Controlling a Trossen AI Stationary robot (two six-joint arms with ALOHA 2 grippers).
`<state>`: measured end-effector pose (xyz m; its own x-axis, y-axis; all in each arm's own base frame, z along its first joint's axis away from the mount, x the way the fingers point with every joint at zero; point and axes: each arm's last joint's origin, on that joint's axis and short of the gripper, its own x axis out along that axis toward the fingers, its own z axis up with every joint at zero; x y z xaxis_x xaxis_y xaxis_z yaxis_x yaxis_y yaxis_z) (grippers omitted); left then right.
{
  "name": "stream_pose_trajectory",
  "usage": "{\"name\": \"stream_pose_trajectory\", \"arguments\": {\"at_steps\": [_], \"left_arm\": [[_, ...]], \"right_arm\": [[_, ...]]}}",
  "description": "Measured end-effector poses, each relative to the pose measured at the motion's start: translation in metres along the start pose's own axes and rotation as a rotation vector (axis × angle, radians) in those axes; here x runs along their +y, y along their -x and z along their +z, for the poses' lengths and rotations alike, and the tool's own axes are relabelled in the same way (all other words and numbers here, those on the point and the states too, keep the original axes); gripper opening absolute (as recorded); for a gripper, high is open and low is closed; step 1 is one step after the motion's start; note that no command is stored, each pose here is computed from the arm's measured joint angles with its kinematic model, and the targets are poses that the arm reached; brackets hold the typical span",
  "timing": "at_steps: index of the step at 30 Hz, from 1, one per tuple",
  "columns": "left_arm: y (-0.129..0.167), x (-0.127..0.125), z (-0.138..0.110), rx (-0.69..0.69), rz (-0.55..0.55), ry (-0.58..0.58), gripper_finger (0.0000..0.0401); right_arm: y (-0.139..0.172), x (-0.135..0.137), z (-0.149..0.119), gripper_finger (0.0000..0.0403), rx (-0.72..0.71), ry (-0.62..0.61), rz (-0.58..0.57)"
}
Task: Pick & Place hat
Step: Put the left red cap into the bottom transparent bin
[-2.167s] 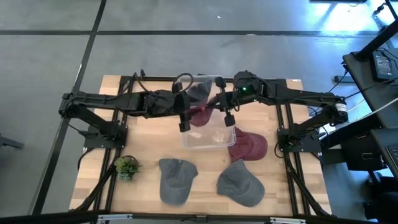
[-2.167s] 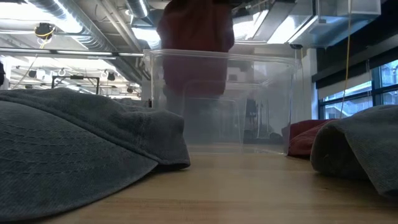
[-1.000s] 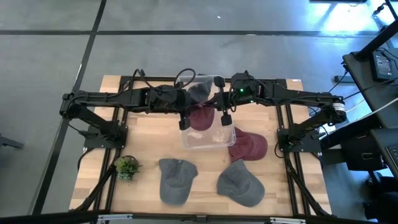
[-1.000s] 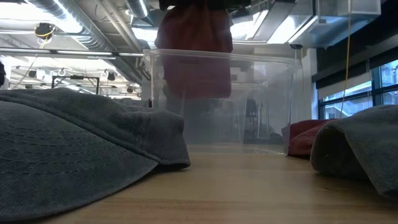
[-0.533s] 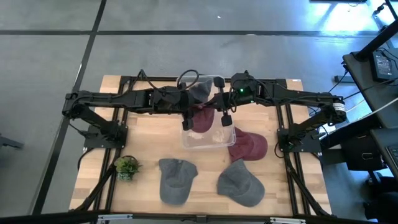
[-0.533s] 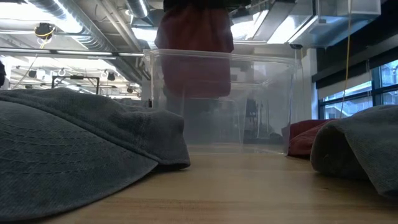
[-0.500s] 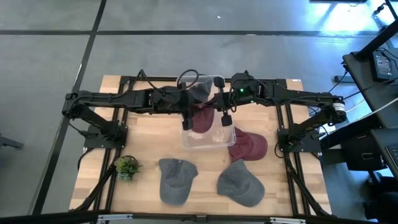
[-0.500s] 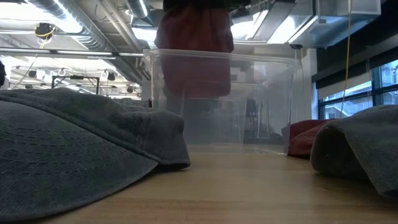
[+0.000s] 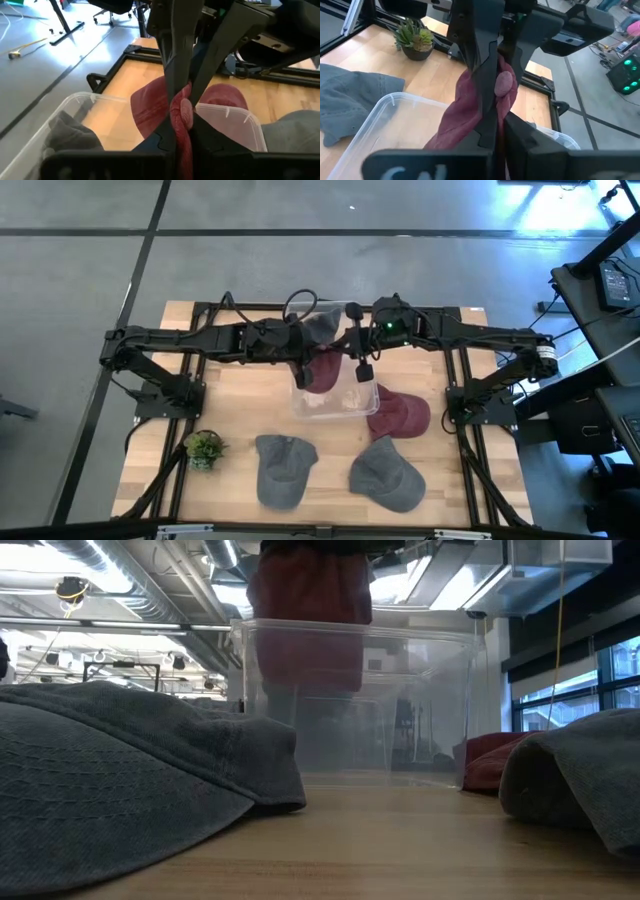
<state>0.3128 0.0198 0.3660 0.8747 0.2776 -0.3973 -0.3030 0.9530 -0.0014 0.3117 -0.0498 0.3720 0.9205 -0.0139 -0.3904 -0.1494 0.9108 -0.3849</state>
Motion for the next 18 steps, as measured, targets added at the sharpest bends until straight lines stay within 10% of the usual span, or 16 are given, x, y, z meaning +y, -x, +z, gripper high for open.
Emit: {"name": "stream_pose_trajectory", "arguments": {"at_steps": [18], "left_arm": [[-0.003,-0.006,0.000,-0.042,0.096,0.195,0.0013]], "right_arm": [[0.075,0.020,-0.007,0.0215,0.169,-0.195,-0.010]]}}
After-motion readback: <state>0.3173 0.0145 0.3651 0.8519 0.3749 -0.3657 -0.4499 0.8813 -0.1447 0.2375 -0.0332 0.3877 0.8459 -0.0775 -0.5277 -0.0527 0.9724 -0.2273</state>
